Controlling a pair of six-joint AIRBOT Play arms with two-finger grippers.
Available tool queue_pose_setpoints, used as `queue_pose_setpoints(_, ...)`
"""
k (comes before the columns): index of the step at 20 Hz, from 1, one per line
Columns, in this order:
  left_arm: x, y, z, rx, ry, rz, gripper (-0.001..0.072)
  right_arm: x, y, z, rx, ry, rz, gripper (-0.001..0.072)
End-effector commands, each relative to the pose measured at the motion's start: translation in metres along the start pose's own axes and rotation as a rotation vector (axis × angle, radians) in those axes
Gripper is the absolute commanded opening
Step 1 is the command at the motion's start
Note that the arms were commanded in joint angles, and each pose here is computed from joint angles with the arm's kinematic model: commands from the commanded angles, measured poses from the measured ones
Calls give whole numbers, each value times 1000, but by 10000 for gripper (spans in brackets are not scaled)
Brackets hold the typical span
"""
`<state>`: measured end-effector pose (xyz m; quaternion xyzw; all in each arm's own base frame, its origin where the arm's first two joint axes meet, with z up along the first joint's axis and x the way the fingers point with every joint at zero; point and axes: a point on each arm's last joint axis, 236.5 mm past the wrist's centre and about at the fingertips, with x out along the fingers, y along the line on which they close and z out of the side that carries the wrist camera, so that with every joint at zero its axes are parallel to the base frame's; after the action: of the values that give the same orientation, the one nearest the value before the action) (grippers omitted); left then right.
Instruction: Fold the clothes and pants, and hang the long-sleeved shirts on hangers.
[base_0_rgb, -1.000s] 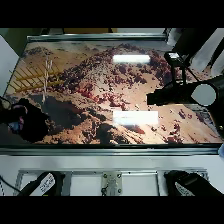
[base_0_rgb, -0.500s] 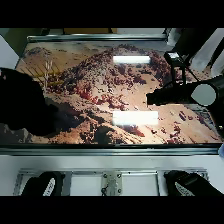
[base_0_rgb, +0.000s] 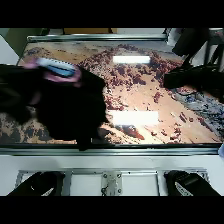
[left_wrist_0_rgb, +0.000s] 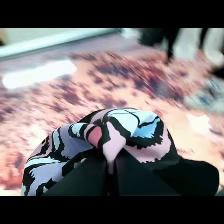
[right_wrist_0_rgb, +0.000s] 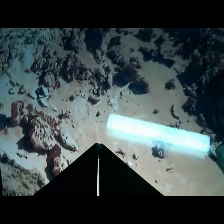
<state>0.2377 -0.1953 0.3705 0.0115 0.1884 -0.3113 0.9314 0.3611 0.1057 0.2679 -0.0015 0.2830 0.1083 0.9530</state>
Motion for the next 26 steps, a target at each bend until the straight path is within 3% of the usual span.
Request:
queue_pose_setpoints(1, 83, -48, -52, 67, 213, -86, 19, -37, -27, 30, 60, -139, -66, 32)
queue_pose_setpoints(3, 135, -44, -80, 68, 308, -54, 20, -45, -41, 32, 80, -157, -98, 33)
queue_pose_setpoints(4, 161, -38, -88, 52, 334, -38, 118, -46, -46, 32, 90, -160, -108, 33)
queue_pose_setpoints(5, 185, -32, -91, 21, 339, -30, 458, -46, -49, 32, 95, -160, -114, 33)
queue_pose_setpoints(6, 208, -23, -92, -33, 349, -26, 694, -45, -50, 32, 96, -157, -117, 33)
queue_pose_setpoints(11, 235, 55, -149, -416, 590, -20, 693, -40, -51, 19, 98, -100, -124, 31)
queue_pose_setpoints(12, 228, 73, -175, -464, 653, 2, 693, -39, -52, 13, 100, -72, -128, 29)
queue_pose_setpoints(14, 195, 96, -291, -631, 886, 85, 694, -30, -53, -14, 87, 31, -139, 28)
queue_pose_setpoints(16, 178, 85, -349, -723, 999, 74, 693, -19, -55, -32, 89, 108, -147, 27)
queue_pose_setpoints(19, 171, 49, -399, -800, 1059, -40, 693, 3, -51, -55, 102, 226, -135, 28)
queue_pose_setpoints(26, 207, -13, -419, -780, 1096, -250, 693, 49, -30, -88, 124, 389, -49, 27)
